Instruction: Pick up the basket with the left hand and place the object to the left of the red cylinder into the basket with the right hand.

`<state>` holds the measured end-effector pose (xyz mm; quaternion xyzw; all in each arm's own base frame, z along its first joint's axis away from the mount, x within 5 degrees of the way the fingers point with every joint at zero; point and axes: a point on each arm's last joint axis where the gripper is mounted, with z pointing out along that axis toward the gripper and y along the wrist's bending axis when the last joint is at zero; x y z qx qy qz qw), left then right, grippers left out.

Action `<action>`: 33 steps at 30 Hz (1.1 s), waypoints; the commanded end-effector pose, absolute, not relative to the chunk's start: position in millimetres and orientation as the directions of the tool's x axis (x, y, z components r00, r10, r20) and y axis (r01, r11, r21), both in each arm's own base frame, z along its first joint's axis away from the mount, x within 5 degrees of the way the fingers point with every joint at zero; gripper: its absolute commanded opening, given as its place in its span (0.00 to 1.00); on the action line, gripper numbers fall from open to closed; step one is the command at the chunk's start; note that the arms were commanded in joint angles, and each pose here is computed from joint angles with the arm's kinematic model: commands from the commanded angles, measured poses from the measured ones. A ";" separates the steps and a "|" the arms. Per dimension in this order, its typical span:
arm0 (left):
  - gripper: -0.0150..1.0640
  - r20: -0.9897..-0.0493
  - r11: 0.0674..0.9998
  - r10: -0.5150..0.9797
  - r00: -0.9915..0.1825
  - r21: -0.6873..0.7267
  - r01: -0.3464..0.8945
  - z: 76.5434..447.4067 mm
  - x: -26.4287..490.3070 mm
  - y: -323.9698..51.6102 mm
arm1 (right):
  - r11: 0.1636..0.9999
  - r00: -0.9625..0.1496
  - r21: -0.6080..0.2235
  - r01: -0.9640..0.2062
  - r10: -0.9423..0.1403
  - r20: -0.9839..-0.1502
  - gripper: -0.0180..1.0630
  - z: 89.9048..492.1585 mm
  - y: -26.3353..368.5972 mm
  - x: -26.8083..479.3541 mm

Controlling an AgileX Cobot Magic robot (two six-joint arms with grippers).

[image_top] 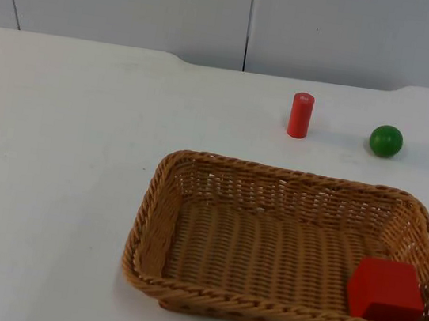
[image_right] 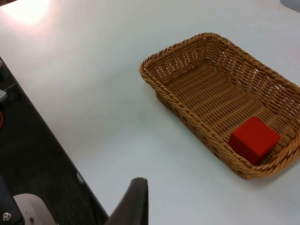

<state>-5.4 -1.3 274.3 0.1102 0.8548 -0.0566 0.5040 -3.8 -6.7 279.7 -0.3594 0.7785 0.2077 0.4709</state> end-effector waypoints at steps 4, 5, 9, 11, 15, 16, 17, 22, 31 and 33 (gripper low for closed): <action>0.99 -0.880 0.971 0.121 -0.459 0.008 0.240 274.1 -5.1 -1.3 | 0.655 -0.288 -0.021 -0.755 -0.360 -0.888 0.84 279.7 -6.9 -3.2; 0.99 -0.880 0.971 0.121 -0.459 0.008 0.240 274.1 -5.1 -1.3 | 0.655 -0.288 -0.021 -0.755 -0.360 -0.888 0.84 279.7 -6.9 -3.2; 0.99 -0.880 0.970 0.120 -0.459 0.006 0.241 274.1 -5.1 -1.5 | 0.655 -0.288 -0.021 -0.755 -0.360 -0.888 0.94 279.7 -6.9 -3.2; 0.99 -0.880 0.970 0.120 -0.459 0.006 0.241 274.1 -5.1 -1.5 | 0.655 -0.288 -0.021 -0.755 -0.360 -0.888 0.98 279.7 -6.9 -3.2; 0.99 -0.880 0.970 0.120 -0.459 0.006 0.241 274.1 -5.1 -1.5 | 0.655 -0.288 -0.021 -0.755 -0.360 -0.888 0.99 279.7 -6.9 -3.2; 0.99 -0.880 0.970 0.120 -0.459 0.006 0.241 274.1 -5.1 -1.5 | 0.655 -0.288 -0.021 -0.755 -0.360 -0.888 0.99 279.7 -6.9 -3.2; 0.99 -0.880 0.970 0.120 -0.459 0.006 0.241 274.1 -5.1 -1.5 | 0.655 -0.288 -0.021 -0.755 -0.360 -0.888 0.99 279.7 -6.9 -3.2; 0.99 -0.880 0.970 0.120 -0.459 0.006 0.241 274.1 -5.1 -1.5 | 0.652 -0.290 -0.016 -0.758 -0.358 -0.888 0.99 279.7 -6.6 -3.6; 0.99 -0.880 0.970 0.120 -0.459 0.006 0.241 274.1 -5.1 -1.5 | 0.653 -0.292 -0.013 -0.758 -0.356 -0.888 0.99 279.7 -6.4 -3.8; 0.99 -0.880 0.970 0.120 -0.459 0.006 0.241 274.1 -5.1 -1.5 | 0.672 -0.301 -0.013 -0.740 -0.348 -0.888 0.99 279.7 -6.3 -3.9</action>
